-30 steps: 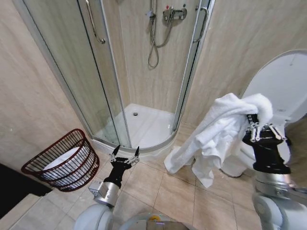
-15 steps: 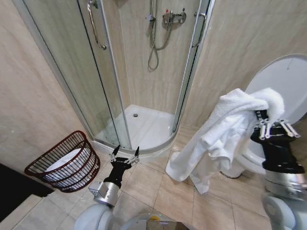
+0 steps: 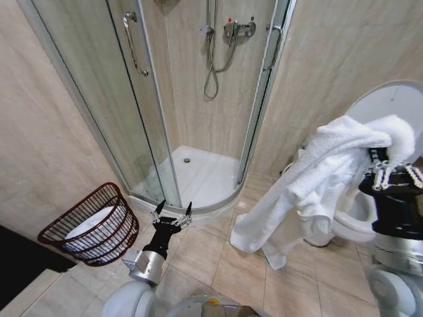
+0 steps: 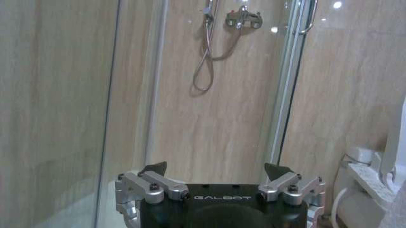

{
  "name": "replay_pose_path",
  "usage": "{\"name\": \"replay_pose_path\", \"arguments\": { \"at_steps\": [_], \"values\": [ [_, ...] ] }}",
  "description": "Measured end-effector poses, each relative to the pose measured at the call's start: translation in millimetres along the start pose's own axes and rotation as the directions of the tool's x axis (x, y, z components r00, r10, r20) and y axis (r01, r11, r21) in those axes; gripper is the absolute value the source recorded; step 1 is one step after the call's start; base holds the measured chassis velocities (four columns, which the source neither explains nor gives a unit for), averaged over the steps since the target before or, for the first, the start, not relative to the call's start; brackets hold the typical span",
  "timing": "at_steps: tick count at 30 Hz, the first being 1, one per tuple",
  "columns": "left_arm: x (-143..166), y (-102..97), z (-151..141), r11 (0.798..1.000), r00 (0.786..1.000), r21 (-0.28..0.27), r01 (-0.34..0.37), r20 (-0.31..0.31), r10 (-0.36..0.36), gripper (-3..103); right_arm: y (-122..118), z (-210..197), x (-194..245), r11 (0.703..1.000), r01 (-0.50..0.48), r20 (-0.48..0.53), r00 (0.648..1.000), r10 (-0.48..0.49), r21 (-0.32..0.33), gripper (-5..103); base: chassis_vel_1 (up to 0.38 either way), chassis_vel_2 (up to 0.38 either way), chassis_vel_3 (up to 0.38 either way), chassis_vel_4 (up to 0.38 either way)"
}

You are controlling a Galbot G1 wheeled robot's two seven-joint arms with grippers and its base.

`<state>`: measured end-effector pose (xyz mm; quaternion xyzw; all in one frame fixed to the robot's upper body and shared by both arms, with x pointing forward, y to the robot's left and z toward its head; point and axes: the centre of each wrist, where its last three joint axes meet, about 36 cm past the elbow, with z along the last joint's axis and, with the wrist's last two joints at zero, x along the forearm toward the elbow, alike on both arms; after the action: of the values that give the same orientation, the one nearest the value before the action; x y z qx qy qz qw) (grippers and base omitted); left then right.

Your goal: Discard the used towel into the hamper.

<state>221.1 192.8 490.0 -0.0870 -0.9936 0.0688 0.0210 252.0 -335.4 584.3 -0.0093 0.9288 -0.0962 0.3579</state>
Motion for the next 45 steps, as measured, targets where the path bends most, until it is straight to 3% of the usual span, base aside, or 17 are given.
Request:
{"name": "replay_pose_path", "arguments": {
  "at_steps": [15,45],
  "values": [
    [0.0,0.0,0.0,1.000,1.000,0.000,0.000,0.000,0.000,100,5.7,3.7,6.1,0.996,-0.094,-0.014,0.995,0.094,0.007,7,0.000,0.000,0.000,0.000],
    [0.0,0.0,0.0,1.000,1.000,0.000,0.000,0.000,0.000,100,5.8,3.3,-0.2,0.997,-0.070,0.001,0.998,0.070,-0.033,7,0.000,0.000,0.000,0.000]
  ]
}}
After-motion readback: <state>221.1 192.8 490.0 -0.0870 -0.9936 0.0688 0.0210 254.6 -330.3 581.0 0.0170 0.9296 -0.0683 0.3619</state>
